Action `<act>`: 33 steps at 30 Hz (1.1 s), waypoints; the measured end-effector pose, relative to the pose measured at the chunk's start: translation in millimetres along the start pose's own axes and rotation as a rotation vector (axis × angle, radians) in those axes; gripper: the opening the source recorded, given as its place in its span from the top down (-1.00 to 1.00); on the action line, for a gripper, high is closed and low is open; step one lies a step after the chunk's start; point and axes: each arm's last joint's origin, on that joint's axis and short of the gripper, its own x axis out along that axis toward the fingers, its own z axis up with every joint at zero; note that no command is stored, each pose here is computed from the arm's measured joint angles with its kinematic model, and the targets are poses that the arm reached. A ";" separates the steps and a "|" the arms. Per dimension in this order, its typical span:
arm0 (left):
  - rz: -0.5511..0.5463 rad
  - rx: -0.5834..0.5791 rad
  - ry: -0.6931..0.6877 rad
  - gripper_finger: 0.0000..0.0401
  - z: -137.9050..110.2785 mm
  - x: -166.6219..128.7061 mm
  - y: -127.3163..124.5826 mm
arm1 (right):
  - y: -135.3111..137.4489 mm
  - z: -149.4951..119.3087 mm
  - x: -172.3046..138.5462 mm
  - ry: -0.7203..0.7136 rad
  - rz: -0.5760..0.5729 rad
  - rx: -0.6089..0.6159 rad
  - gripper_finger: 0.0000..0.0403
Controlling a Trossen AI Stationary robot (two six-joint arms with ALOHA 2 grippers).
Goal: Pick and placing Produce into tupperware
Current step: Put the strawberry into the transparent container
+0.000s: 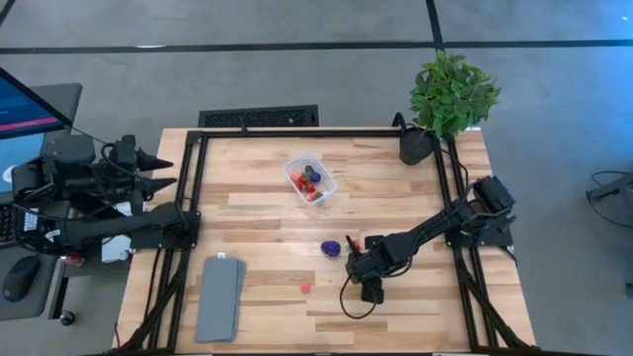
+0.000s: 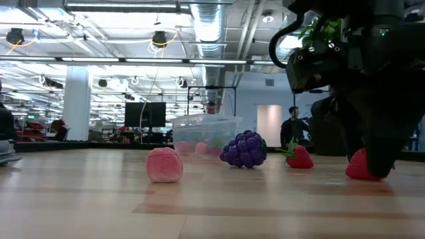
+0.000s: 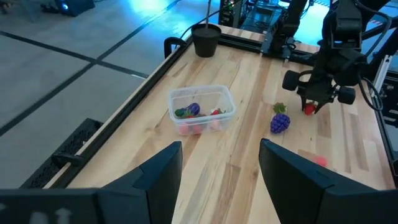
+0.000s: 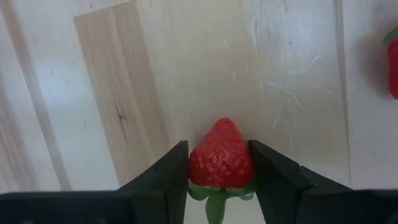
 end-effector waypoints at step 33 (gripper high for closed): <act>0.004 0.029 -0.001 -0.01 0.1 0.0 0.1 | -2.7 1.7 -1.3 0.004 0.018 0.011 -0.01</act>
